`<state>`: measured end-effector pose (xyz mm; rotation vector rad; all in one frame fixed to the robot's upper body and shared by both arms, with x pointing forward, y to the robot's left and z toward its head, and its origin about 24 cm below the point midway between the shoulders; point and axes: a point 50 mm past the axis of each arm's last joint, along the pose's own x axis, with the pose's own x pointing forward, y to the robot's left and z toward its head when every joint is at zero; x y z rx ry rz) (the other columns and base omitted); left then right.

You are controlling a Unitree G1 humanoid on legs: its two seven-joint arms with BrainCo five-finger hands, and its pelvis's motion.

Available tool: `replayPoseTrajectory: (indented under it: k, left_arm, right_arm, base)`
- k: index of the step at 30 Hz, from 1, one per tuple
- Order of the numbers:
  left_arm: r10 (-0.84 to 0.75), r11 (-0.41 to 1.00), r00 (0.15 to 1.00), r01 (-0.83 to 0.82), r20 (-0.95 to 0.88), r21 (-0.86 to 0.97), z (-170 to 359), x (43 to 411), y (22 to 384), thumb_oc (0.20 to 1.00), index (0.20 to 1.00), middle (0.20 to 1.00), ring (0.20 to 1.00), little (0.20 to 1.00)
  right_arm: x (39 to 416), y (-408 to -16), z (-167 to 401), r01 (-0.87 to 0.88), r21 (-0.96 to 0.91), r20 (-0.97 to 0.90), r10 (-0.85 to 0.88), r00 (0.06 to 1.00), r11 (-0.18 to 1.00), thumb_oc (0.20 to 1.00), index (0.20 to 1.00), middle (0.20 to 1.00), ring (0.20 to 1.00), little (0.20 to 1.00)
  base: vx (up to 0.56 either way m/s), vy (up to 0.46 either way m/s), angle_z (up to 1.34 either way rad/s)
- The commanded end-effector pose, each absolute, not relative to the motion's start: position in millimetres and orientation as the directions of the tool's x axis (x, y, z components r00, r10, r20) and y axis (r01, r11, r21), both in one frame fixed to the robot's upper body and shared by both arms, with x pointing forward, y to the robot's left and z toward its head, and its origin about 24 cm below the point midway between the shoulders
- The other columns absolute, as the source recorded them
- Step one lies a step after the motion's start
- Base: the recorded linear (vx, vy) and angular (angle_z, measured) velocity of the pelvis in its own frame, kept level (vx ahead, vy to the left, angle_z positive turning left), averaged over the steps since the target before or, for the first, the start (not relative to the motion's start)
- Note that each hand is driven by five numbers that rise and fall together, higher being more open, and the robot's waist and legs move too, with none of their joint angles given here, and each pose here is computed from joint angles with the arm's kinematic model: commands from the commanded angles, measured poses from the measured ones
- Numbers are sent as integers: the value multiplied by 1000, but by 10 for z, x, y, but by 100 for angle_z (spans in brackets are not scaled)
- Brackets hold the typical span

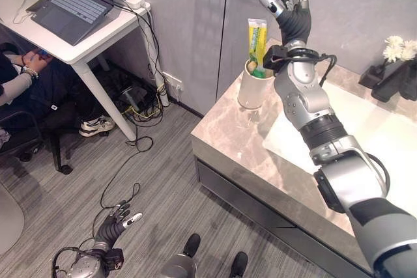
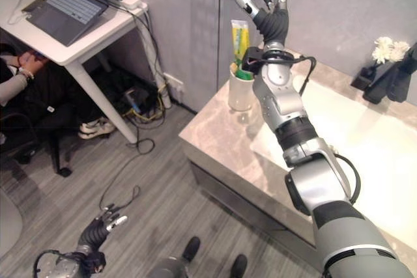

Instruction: Put brush and paste in cup on sink, flatten towel.

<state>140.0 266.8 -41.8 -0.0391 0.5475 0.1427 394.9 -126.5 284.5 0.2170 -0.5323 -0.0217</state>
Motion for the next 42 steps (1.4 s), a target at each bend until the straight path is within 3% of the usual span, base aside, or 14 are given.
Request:
replayPoseTrajectory:
  k: [1, 11, 13, 16, 18, 19, 25, 30, 31, 32, 33, 34, 39, 42]
  left_arm:
    - [89, 996, 873, -74, -479, 51, -364, 1478, 2641, 1000, 1000, 1000, 1000, 1000]
    - [221, 975, 927, -211, -303, 64, -41, 1610, 2834, 1000, 1000, 1000, 1000, 1000]
    - [307, 952, 928, -296, -210, 79, 108, 1630, 2949, 1000, 1000, 1000, 1000, 1000]
    - [353, 935, 922, -343, -158, 86, 194, 1635, 3008, 1000, 1000, 1000, 1000, 1000]
    - [399, 916, 911, -391, -104, 94, 297, 1632, 3075, 1000, 1000, 1000, 1000, 1000]
    - [439, 896, 896, -431, -64, 106, 371, 1629, 3138, 1000, 1000, 1000, 1000, 1000]
    - [520, 846, 852, -523, 56, 105, 591, 1661, 3223, 1000, 1000, 1000, 1000, 1000]
    - [516, 843, 846, -529, 137, 94, 772, 1709, 3218, 1000, 1000, 1000, 1000, 1000]
    - [491, 847, 849, -518, 196, 118, 907, 1749, 3223, 809, 809, 809, 809, 809]
    - [476, 850, 851, -510, 223, 129, 968, 1760, 3221, 514, 514, 514, 514, 514]
    - [463, 849, 846, -509, 265, 141, 1059, 1758, 3234, 432, 432, 432, 432, 432]
    - [453, 847, 844, -508, 287, 158, 1102, 1757, 3241, 200, 200, 200, 200, 200]
    - [377, 886, 862, -443, 339, 141, 1235, 1825, 3153, 200, 200, 200, 200, 200]
    - [297, 932, 911, -342, 286, 118, 1168, 1894, 3041, 200, 200, 200, 200, 200]
  right_arm:
    - [3775, -1413, 3203, -17, 148, 662, -86, 745, 989, 1000, 1000, 1000, 1000, 1000]
    - [3137, -2048, 3293, 211, -67, 849, -55, 525, 975, 1000, 1000, 1000, 1000, 1000]
    - [2770, -2465, 3284, 488, -144, 910, -78, 407, 861, 1000, 1000, 1000, 1000, 1000]
    - [2504, -2733, 3249, 636, -116, 936, -130, 327, 763, 1000, 1000, 1000, 1000, 1000]
    - [2247, -3059, 3200, 772, -26, 946, -235, 224, 635, 1000, 1000, 1000, 1000, 1000]
    - [2014, -3309, 3122, 847, 66, 936, -326, 130, 527, 1000, 1000, 1000, 1000, 1000]
    - [1485, -3938, 2566, 957, 238, 786, -612, -89, 167, 1000, 1000, 1000, 1000, 1000]
    - [1276, -4176, 2113, 980, 198, 658, -745, -114, 25, 1000, 1000, 1000, 1000, 1000]
    - [1200, -4291, 1870, 988, 141, 586, -799, -133, -61, 1000, 1000, 1000, 1000, 1000]
    - [1121, -4378, 1738, 988, 60, 561, -814, -153, -144, 1000, 1000, 1000, 1000, 1000]
    - [996, -4463, 1675, 966, -70, 587, -793, -162, -249, 1000, 1000, 1000, 1000, 1000]
    - [1016, -4458, 1637, 964, -101, 594, -792, -141, -246, 1000, 1000, 1000, 1000, 1000]
    - [934, -4567, 1053, 940, -232, 390, -910, -144, -249, 1000, 1000, 1000, 1000, 1000]
    - [765, -4589, 505, 932, -286, 137, -972, -190, -223, 1000, 1000, 1000, 1000, 1000]
  base:
    - [0, 0, 0]
    - [-2, 9, -2]
    - [-6, 39, -13]
    - [-2, 25, -10]
    - [-13, 19, -19]
    - [-62, 28, -26]
    - [-31, 1, -19]
    - [-17, -19, -11]
    - [-30, -14, -7]
    - [-44, -21, -9]
    - [-24, -13, -24]
    - [-16, -8, -24]
    - [-20, -8, -51]
    - [16, -29, -15]
